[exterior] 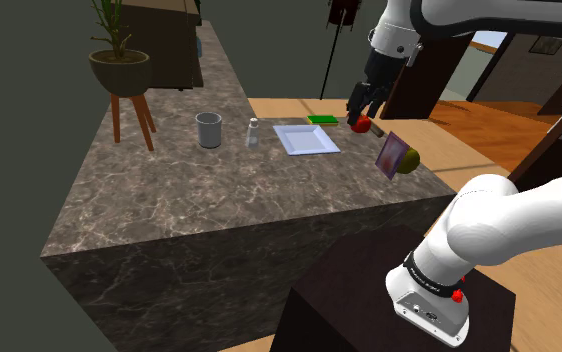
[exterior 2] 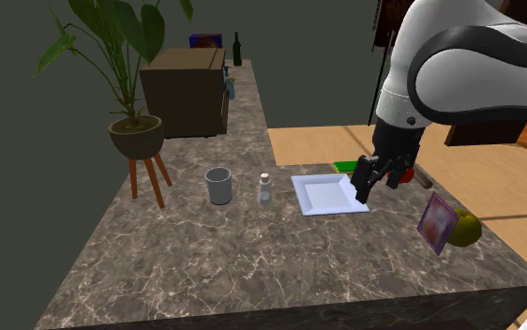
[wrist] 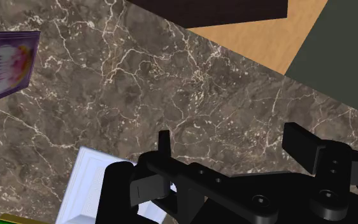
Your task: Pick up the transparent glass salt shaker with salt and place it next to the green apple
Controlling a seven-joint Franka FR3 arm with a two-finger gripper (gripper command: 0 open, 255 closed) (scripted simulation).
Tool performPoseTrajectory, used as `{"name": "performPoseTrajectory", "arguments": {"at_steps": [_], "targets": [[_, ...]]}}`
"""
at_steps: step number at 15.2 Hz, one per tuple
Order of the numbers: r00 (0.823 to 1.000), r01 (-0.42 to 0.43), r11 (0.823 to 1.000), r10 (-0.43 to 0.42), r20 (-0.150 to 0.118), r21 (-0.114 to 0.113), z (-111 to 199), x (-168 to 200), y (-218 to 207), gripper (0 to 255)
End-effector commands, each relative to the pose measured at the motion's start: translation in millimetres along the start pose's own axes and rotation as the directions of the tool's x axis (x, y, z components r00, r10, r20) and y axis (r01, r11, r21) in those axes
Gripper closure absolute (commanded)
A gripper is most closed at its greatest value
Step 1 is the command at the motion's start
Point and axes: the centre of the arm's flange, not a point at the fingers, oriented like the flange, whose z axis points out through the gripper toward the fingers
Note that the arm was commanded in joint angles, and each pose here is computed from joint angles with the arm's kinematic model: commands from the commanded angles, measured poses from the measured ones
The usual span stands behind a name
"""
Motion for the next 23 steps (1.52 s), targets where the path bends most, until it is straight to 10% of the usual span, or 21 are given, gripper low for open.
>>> {"name": "performPoseTrajectory", "arguments": {"at_steps": [1,23], "targets": [[1.000,0.000,1.000,0.000,0.000,0.000,0,0,0,0],[0.997,0.050,0.997,-0.054,0.047,0.065,106,277,-16,0]]}}
